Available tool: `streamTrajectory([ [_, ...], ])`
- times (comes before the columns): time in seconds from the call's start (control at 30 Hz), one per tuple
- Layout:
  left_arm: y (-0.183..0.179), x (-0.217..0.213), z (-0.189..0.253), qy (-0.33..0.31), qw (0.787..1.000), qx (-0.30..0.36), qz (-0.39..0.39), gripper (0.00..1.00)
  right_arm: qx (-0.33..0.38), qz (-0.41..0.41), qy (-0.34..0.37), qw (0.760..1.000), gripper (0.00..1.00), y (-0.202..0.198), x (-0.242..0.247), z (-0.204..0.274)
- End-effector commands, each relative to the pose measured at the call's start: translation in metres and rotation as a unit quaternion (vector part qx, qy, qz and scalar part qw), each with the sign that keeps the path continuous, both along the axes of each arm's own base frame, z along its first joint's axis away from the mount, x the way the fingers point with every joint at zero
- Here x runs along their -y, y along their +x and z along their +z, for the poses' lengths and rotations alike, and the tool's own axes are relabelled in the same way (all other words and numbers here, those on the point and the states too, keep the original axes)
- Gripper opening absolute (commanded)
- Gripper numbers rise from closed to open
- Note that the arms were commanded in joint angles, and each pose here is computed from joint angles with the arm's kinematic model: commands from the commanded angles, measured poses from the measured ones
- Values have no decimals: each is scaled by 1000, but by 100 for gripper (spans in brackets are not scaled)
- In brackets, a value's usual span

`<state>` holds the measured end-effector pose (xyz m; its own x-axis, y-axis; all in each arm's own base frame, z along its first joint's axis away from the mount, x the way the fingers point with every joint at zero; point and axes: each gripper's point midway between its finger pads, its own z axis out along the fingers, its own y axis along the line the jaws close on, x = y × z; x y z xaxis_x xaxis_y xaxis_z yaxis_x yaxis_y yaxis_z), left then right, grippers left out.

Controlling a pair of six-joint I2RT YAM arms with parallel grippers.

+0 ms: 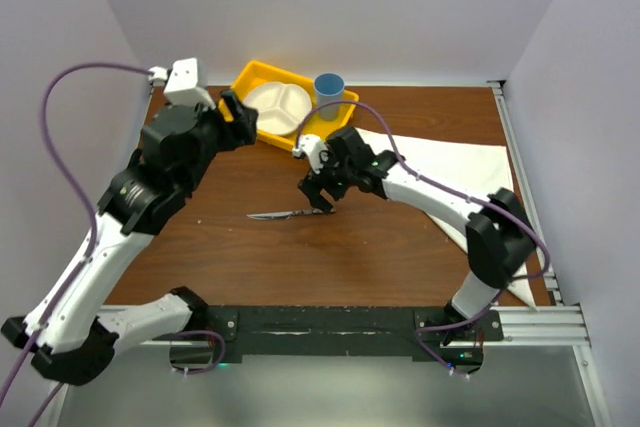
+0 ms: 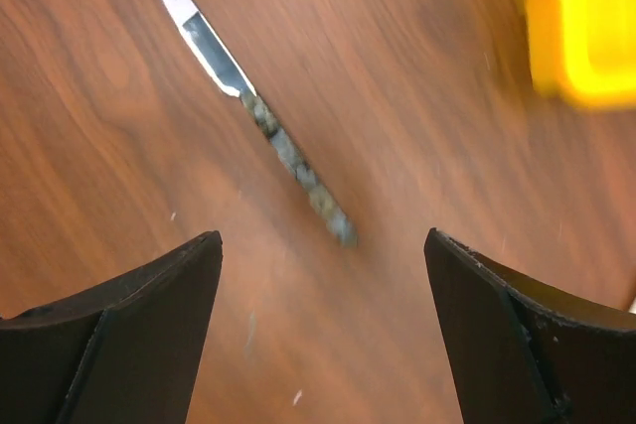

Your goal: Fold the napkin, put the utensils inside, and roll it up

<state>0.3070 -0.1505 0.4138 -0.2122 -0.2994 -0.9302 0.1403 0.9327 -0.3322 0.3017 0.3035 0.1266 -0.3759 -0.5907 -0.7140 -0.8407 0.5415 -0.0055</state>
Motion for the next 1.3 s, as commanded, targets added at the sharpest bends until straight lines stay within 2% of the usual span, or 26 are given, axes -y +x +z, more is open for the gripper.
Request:
streamTrajectory([
  [0.0,-36,-46,-39,14,996,-52,64,75,34,157,-73,984,85,13,-38,-14],
  [0.03,-42,-50,-41,10,996,-52,65,75,5,188,-115,975,84,3,-30,-27],
  [0.07,-48,-54,-44,9,996,-57,65,75,4,203,-118,972,83,10,-39,-23],
  [0.13,-61,-60,-45,-5,996,-56,64,75,-36,225,-156,961,80,6,-35,-53],
  [0.23,-71,-62,-45,-13,997,-57,54,74,-69,251,-182,948,77,0,-38,-73],
  [0.37,-73,-61,-42,-20,997,-52,48,74,-41,237,-232,942,75,7,-32,-88],
  [0.43,-72,-57,-42,-22,998,-52,41,74,-42,236,-227,944,75,6,-34,-90],
  [0.53,-69,-49,-43,-25,998,-53,27,74,-50,236,-224,944,67,1,-36,-96],
  [0.67,-67,-47,-40,-29,998,-47,22,73,-64,236,-247,938,49,-8,-39,-114],
  [0.7,-66,-47,-40,-28,998,-46,23,73,-72,235,-252,936,39,-12,-38,-117],
  [0.77,-65,-47,-38,-30,998,-41,25,73,-71,234,-263,933,30,-14,-39,-122],
  [0.8,-65,-48,-38,-27,998,-40,28,73,-73,231,-269,932,9,-14,-38,-126],
  [0.83,-64,-49,-40,-24,998,-41,30,73,-68,225,-274,932,1,-11,-38,-124],
  [0.87,-63,-49,-41,-21,998,-42,32,73,-65,221,-278,933,0,-9,-37,-122],
  [0.97,-60,-50,-43,-15,998,-42,36,73,-39,192,-251,948,0,-1,-45,-93],
  [1.1,-55,-48,-44,-7,999,-40,37,73,68,115,-136,982,0,18,-54,1],
  [1.13,-53,-47,-44,-6,999,-38,37,73,94,97,-115,984,0,16,-43,31],
  [1.27,-46,-37,-50,-1,999,-40,23,73,105,26,-93,990,0,27,12,72],
])
